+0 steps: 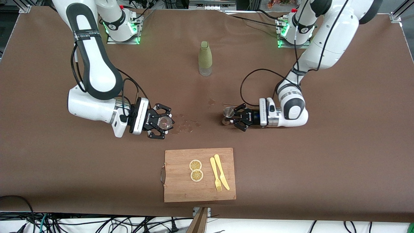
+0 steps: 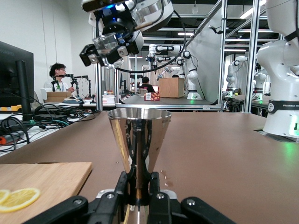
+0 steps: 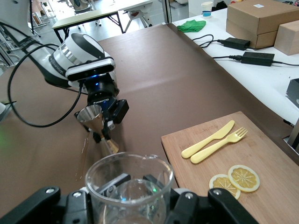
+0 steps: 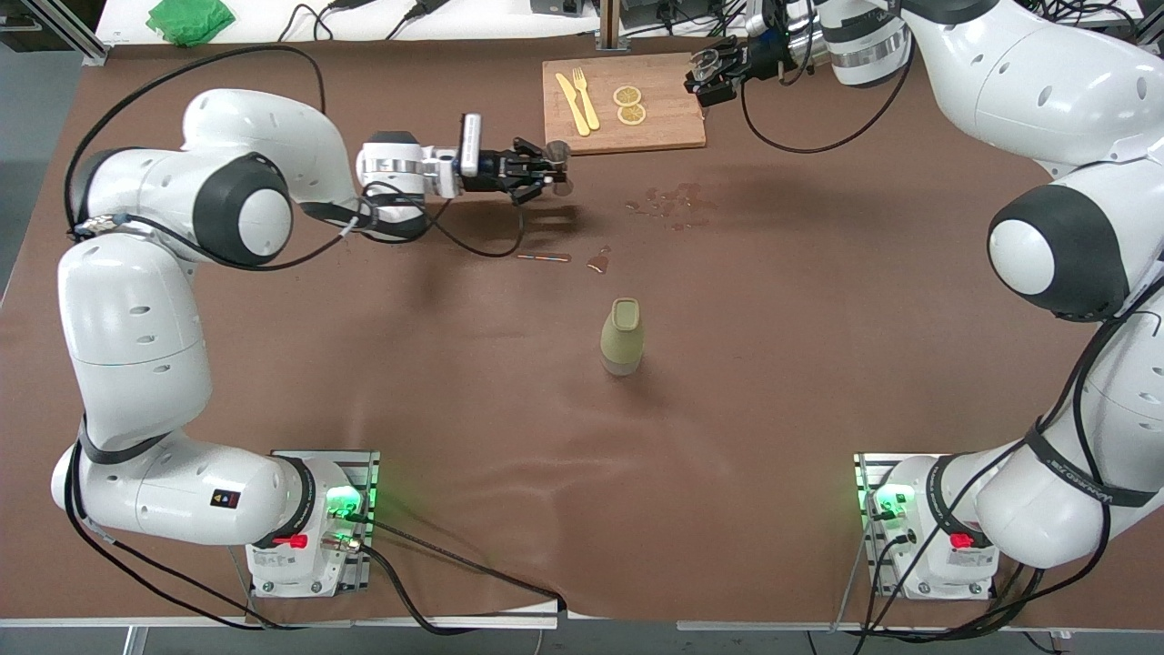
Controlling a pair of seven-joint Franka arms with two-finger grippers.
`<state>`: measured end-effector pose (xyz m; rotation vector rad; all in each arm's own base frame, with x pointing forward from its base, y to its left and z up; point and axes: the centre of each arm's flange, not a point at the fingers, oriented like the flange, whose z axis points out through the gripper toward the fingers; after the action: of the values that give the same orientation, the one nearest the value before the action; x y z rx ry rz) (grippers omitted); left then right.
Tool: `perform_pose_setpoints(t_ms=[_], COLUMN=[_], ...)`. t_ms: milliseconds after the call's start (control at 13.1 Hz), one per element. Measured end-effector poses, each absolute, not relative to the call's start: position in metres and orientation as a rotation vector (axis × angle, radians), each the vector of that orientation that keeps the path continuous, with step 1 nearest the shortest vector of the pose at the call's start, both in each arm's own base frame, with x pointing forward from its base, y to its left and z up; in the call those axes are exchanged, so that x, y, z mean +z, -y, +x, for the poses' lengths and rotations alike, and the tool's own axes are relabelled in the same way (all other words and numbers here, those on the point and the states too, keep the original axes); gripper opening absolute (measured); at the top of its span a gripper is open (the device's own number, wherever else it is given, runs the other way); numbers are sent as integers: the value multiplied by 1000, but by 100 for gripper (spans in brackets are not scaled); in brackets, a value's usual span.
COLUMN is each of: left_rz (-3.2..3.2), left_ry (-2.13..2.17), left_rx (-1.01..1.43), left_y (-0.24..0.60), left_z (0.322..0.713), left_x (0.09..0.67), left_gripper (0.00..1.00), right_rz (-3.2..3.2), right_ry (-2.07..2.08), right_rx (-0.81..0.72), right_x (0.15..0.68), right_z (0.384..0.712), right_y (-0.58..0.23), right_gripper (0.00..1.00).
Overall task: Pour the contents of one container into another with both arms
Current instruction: 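Lift the glass with the right gripper while the left gripper brings the jigger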
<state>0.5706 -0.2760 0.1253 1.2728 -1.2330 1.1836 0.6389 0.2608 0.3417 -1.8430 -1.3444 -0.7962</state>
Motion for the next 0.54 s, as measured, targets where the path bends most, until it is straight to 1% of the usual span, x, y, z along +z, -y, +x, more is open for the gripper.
perform_pose_setpoints(t_ms=[306, 536], left_rz=[1360, 1363], left_ry=[1193, 1182], left_rx=[1150, 1145], left_y=[327, 357], left_z=[562, 558], left_x=[120, 105], left_gripper=[21, 21], right_rz=[-1891, -1960], right_ry=[1316, 1327], right_rx=[-748, -765], right_x=[323, 315], right_z=[632, 626], right_y=[-282, -307], right_gripper=[22, 22])
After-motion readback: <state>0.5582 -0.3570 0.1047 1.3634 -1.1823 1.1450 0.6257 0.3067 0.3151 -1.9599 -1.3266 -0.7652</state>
